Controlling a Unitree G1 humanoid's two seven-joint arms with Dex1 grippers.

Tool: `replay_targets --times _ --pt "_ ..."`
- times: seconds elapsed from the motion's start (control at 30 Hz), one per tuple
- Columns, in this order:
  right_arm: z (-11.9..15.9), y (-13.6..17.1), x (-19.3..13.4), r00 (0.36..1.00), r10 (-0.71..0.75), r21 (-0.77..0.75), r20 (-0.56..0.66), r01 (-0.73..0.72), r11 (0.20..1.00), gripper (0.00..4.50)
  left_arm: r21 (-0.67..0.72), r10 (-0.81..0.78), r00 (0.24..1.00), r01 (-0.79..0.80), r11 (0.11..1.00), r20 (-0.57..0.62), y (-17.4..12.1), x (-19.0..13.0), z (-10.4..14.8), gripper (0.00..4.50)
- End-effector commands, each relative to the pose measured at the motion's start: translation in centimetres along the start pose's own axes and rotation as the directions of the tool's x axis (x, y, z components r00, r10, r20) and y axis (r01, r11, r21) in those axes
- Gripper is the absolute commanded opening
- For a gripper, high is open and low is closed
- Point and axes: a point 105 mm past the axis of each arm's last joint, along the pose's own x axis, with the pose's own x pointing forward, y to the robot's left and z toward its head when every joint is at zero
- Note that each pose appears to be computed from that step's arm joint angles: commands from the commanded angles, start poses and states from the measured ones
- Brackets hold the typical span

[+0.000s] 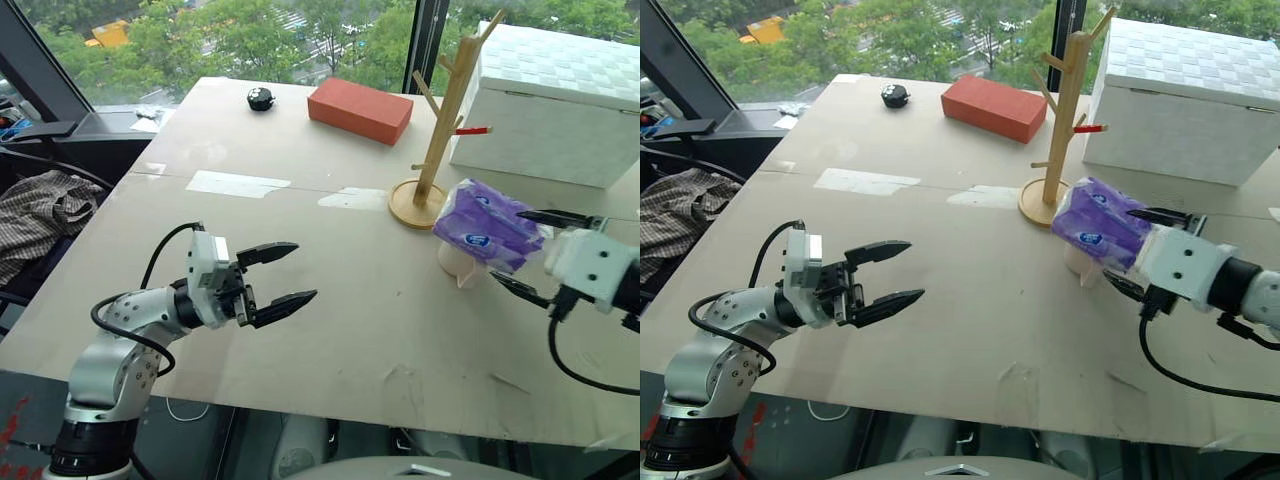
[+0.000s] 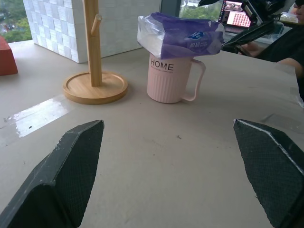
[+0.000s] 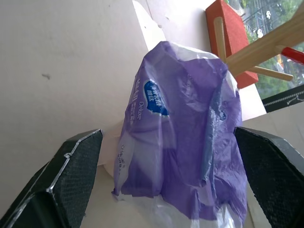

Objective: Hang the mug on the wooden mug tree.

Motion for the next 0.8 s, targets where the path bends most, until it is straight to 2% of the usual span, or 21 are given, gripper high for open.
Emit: replay_targets --times 0.03,0.27,0.37,0.47,0.63,0.8 --pt "0.3 -0.6 0.5 1.000 -0.012 -0.110 -0.005 0.011 0.994 4.48 0.044 -0.020 0.999 0.019 0.999 0.025 -0.5 0.5 1.2 4.46" --pt "-0.8 -1.0 1.3 0.999 0.006 -0.125 -0.046 -0.011 0.992 4.48 0.051 -0.021 0.999 0.019 0.999 0.040 -1.1 0.5 1.6 4.46" --pt "-1.0 -1.0 1.4 0.998 0.017 -0.115 -0.053 -0.023 0.993 3.62 0.052 -0.039 0.998 0.036 0.998 0.051 -1.5 0.4 1.7 4.50" --pt "-0.9 -1.1 1.4 0.999 0.021 -0.099 -0.047 -0.025 0.995 2.16 0.054 -0.072 0.996 0.069 0.996 0.059 -2.0 0.4 1.7 4.50" --pt "-0.7 -1.4 1.0 0.999 0.008 -0.086 -0.050 -0.013 0.996 0.04 0.044 -0.099 0.993 0.096 0.994 0.070 -2.2 0.3 1.7 4.50" --pt "-0.7 -3.0 -0.1 0.994 -0.093 -0.026 -0.060 0.091 0.995 0.04 0.045 -0.113 0.991 0.109 0.993 0.079 -2.0 0.5 1.7 4.50"
